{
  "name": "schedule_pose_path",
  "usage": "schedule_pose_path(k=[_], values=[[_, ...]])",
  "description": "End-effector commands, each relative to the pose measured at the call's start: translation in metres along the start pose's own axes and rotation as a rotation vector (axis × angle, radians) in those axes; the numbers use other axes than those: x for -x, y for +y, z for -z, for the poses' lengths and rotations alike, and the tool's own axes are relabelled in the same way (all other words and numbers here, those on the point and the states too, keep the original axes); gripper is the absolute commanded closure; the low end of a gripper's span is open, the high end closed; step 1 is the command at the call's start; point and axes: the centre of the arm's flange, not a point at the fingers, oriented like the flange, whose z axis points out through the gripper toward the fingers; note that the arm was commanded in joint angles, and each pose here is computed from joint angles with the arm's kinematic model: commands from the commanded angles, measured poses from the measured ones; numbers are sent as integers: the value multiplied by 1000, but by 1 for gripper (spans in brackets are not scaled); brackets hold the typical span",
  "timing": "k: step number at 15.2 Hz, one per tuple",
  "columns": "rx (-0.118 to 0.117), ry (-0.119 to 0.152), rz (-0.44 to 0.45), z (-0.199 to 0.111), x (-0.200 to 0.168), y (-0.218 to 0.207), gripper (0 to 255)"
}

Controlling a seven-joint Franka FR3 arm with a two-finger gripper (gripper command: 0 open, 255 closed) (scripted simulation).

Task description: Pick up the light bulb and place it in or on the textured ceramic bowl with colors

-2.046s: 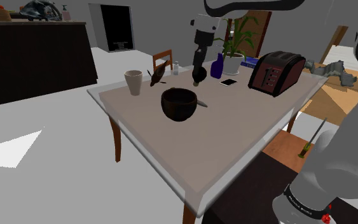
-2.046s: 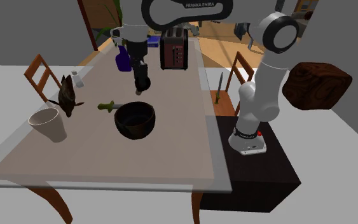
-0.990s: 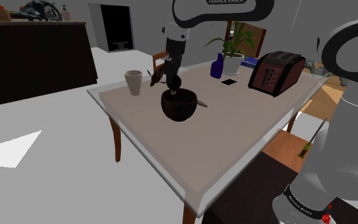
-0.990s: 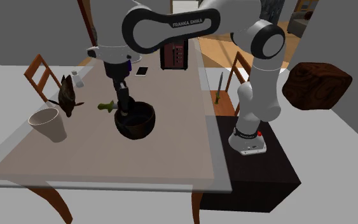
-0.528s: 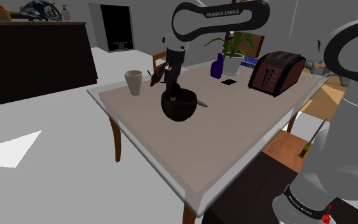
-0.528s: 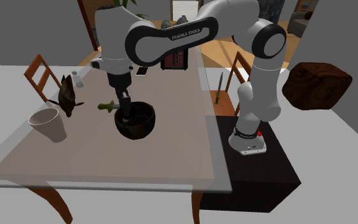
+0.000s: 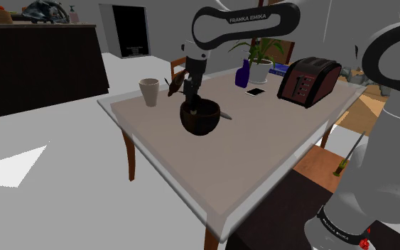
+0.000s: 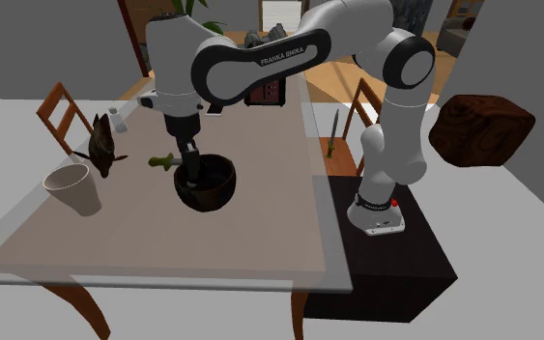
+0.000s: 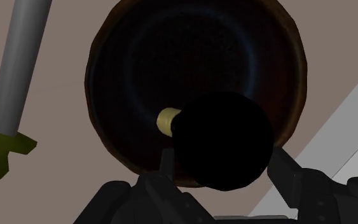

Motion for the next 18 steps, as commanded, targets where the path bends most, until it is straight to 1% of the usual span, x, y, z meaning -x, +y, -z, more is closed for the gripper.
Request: schedule_pose_path(k=[1, 6, 10, 18], values=[[0, 0, 0, 0, 0, 0, 0], [0, 0, 0, 0, 0, 0, 0], [0, 0, 0, 50, 0, 0, 0], [0, 0, 0, 50, 0, 0, 0]])
